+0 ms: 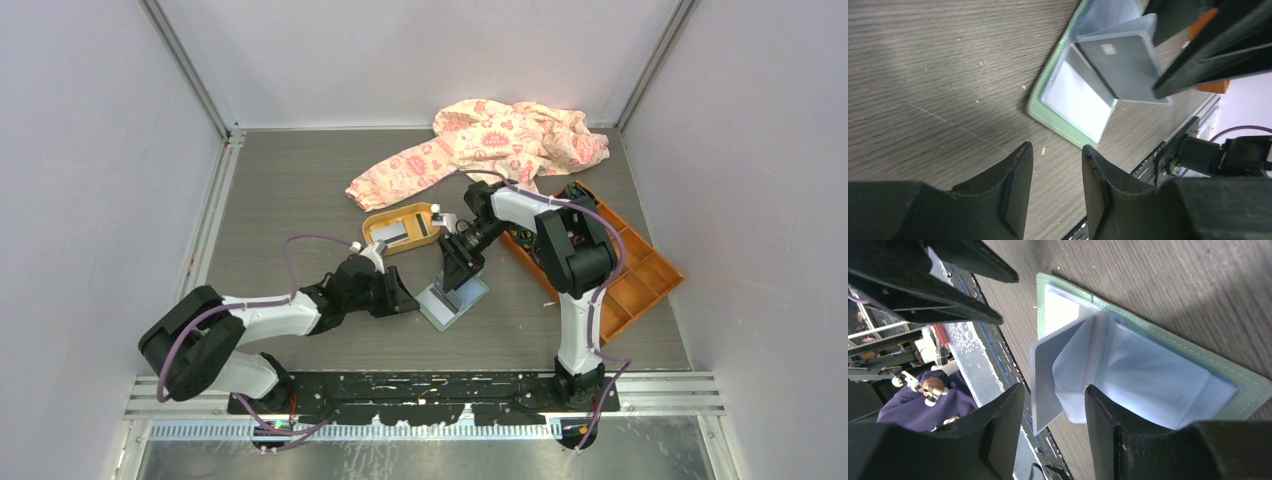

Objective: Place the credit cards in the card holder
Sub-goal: Turn over the card slot in the card holder, then pick up the credit card from the storage box, then insert the credit card into the card holder.

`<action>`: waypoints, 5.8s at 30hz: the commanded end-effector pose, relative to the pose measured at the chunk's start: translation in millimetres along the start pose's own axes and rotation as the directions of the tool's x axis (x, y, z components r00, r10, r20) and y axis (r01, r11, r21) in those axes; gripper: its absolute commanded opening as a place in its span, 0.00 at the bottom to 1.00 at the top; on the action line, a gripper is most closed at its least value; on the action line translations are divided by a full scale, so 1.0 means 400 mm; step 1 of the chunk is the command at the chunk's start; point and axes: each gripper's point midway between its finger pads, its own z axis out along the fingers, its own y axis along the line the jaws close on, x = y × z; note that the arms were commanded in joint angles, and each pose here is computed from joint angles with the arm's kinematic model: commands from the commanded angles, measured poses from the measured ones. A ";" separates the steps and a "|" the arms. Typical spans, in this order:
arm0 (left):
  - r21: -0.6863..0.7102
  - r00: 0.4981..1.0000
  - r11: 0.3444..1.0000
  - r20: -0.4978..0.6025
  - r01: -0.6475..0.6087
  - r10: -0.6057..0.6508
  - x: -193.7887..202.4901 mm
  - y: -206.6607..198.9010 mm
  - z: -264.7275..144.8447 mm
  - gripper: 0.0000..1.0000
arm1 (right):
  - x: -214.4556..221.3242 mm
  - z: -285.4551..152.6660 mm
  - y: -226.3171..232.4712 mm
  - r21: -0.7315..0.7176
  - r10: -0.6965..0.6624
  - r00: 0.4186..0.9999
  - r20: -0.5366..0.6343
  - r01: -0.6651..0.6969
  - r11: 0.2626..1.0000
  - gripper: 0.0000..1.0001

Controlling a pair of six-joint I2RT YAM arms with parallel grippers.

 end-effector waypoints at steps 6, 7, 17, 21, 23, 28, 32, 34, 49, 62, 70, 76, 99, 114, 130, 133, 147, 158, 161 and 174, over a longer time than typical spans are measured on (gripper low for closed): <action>0.074 1.000 0.997 -0.012 -0.011 0.012 -0.009 -0.053 0.046 0.40 | -0.025 -0.013 0.038 -0.038 -0.040 0.999 0.024 0.041 0.998 0.55; 0.074 1.000 0.997 -0.013 -0.010 0.011 -0.010 -0.053 0.046 0.40 | -0.025 -0.011 0.038 -0.039 -0.038 0.999 0.022 0.039 0.998 0.55; 0.070 1.000 0.997 -0.008 -0.012 0.013 -0.011 -0.052 0.042 0.40 | -0.032 -0.012 0.005 0.039 -0.035 0.999 0.028 0.034 0.999 0.44; 0.069 1.000 0.998 -0.004 -0.015 0.015 -0.013 -0.053 0.035 0.40 | -0.035 -0.015 -0.003 0.074 -0.047 0.998 0.033 0.044 0.996 0.41; 0.064 1.000 0.998 0.000 -0.018 0.018 -0.014 -0.051 0.031 0.39 | -0.035 -0.016 -0.009 0.096 -0.058 0.998 0.033 0.054 0.994 0.41; 0.061 1.000 0.998 0.010 -0.024 0.024 -0.017 -0.052 0.017 0.39 | -0.035 -0.016 -0.029 0.181 -0.097 0.995 0.016 0.093 0.979 0.40; 0.068 0.999 0.997 0.027 -0.035 0.033 -0.022 -0.057 -0.001 0.39 | -0.053 -0.075 -0.088 0.423 -0.175 0.985 -0.004 0.160 0.892 0.39; 0.071 0.998 0.996 0.041 -0.047 0.044 -0.026 -0.058 -0.013 0.39 | -0.073 -0.124 -0.095 0.526 -0.239 0.971 0.014 0.196 0.827 0.40; -0.012 0.926 0.975 0.311 -0.222 0.214 -0.142 -0.031 -0.188 0.69 | -0.172 -0.308 0.022 0.762 -0.712 0.693 0.115 0.398 0.511 0.88; -0.092 0.912 0.975 0.345 -0.204 0.223 -0.328 -0.022 -0.293 0.79 | -0.418 -0.236 0.222 0.346 -0.492 0.724 0.484 0.358 0.867 0.96; -0.051 0.937 0.995 0.336 -0.085 0.097 -0.390 0.040 -0.239 0.71 | -0.503 -0.110 0.157 0.171 -0.213 0.843 0.494 0.146 0.974 0.78; -0.025 0.945 0.999 0.324 -0.029 0.036 -0.437 0.056 -0.187 0.66 | -0.526 -0.064 0.059 0.242 -0.156 0.873 0.462 0.045 0.969 0.69; -0.115 0.989 0.989 0.127 0.091 -0.077 -0.449 0.164 -0.013 0.32 | -0.510 0.077 -0.052 0.198 -0.002 0.928 0.373 -0.077 0.977 0.60; -0.108 0.991 0.989 0.090 0.106 -0.096 -0.435 0.163 -0.007 0.25 | -0.550 0.022 0.105 -0.117 0.110 0.887 0.447 -0.064 0.991 0.43; -0.097 0.992 0.990 0.087 0.101 -0.093 -0.442 0.148 -0.014 0.25 | -0.540 0.033 0.009 0.058 0.105 0.878 0.468 -0.150 0.987 0.23; -0.091 0.993 0.991 0.088 0.093 -0.085 -0.442 0.140 -0.021 0.28 | -0.542 0.024 0.008 0.067 0.096 0.875 0.474 -0.145 0.987 0.11; -0.001 0.957 1.000 0.289 -0.010 0.010 -0.475 0.044 -0.177 0.38 | -0.559 -0.163 0.159 -0.095 0.042 0.808 0.588 0.017 0.995 0.01; 0.292 0.863 0.922 0.498 -0.255 0.082 -0.422 -0.123 -0.329 0.52 | -0.490 -0.256 0.355 -0.271 -0.062 0.763 0.644 0.303 0.914 0.01; 0.390 0.812 0.847 0.579 -0.362 0.080 -0.393 -0.174 -0.380 0.58 | -0.452 -0.285 0.417 -0.246 -0.155 0.730 0.666 0.411 0.878 0.01; 0.431 0.619 0.595 0.771 -0.678 0.147 -0.285 -0.338 -0.455 0.60 | -0.226 -0.254 0.544 -0.019 -0.563 0.464 0.683 0.783 0.622 0.01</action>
